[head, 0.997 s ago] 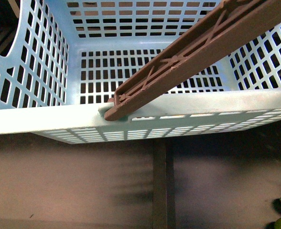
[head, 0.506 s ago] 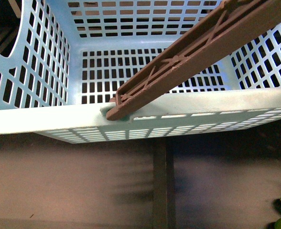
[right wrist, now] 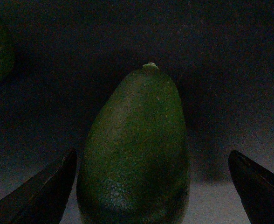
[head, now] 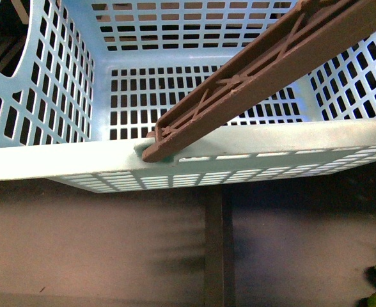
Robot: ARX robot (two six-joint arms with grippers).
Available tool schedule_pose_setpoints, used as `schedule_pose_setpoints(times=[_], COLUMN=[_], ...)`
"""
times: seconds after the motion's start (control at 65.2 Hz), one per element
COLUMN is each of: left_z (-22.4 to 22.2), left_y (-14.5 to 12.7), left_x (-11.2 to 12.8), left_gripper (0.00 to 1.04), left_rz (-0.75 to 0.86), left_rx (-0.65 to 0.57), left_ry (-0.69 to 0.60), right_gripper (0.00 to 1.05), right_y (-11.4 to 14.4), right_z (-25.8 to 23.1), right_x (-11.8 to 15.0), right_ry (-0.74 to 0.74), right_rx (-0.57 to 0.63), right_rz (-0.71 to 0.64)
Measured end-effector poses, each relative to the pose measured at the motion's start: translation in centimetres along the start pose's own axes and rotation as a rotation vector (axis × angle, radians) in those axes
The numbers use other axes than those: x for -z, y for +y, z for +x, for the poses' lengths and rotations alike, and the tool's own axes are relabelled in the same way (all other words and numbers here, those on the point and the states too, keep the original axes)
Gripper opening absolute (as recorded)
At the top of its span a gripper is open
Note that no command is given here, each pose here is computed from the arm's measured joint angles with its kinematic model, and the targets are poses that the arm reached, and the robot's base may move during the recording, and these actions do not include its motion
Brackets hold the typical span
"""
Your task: Pick mango and avocado into basket
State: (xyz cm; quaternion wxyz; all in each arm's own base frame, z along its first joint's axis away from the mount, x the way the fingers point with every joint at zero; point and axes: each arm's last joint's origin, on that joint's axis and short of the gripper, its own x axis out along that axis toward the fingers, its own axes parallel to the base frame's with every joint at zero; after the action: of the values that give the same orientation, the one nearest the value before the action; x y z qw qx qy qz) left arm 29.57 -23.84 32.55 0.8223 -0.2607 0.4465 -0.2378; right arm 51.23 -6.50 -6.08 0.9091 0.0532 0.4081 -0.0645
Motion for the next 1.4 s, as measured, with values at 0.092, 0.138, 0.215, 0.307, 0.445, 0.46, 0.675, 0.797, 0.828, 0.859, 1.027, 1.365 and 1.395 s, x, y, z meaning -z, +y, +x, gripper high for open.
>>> schedule_pose_setpoints(times=[0.092,0.138,0.215,0.307,0.445,0.46,0.675,0.797,0.828,0.859,1.027,1.365,1.395], left_z=[0.0,0.0,0.0,0.0,0.0,0.0,0.0,0.0,0.0,0.0,0.0,0.0,0.0], left_y=[0.0,0.0,0.0,0.0,0.0,0.0,0.0,0.0,0.0,0.0,0.0,0.0,0.0], left_x=[0.0,0.0,0.0,0.0,0.0,0.0,0.0,0.0,0.0,0.0,0.0,0.0,0.0], left_gripper=[0.14,0.14,0.14,0.14,0.14,0.14,0.14,0.14,0.14,0.14,0.14,0.14,0.14], left_rz=[0.0,0.0,0.0,0.0,0.0,0.0,0.0,0.0,0.0,0.0,0.0,0.0,0.0], left_rx=[-0.001,-0.001,0.0,0.0,0.0,0.0,0.0,0.0,0.0,0.0,0.0,0.0,0.0], left_ry=[-0.001,-0.001,0.0,0.0,0.0,0.0,0.0,0.0,0.0,0.0,0.0,0.0,0.0], right_gripper=[0.83,0.76,0.66,0.56,0.54,0.54,0.53,0.53,0.53,0.53,0.53,0.53,0.53], right_y=[0.0,-0.1,-0.1,-0.2,-0.4,-0.5,-1.4,-2.5,-2.9,-3.3,-6.3,-9.2,-9.3], right_z=[0.2,0.2,0.3,0.3,-0.2,-0.3,-2.8,-6.2,-7.5,-8.4,-16.8,-31.1,-32.4], right_x=[0.3,0.4,0.6,0.9,1.3,1.4,2.5,2.4,2.2,2.1,2.1,3.6,3.3], right_ry=[0.01,0.014,0.018,0.016,0.005,0.005,-0.014,-0.062,-0.079,-0.092,-0.175,-0.317,-0.349], right_rx=[0.0,0.0,0.001,0.001,-0.008,-0.008,-0.046,-0.086,-0.099,-0.109,-0.185,-0.36,-0.367], right_rz=[0.002,0.005,0.006,0.011,0.019,0.02,-0.007,-0.054,-0.069,-0.075,-0.135,-0.179,-0.188])
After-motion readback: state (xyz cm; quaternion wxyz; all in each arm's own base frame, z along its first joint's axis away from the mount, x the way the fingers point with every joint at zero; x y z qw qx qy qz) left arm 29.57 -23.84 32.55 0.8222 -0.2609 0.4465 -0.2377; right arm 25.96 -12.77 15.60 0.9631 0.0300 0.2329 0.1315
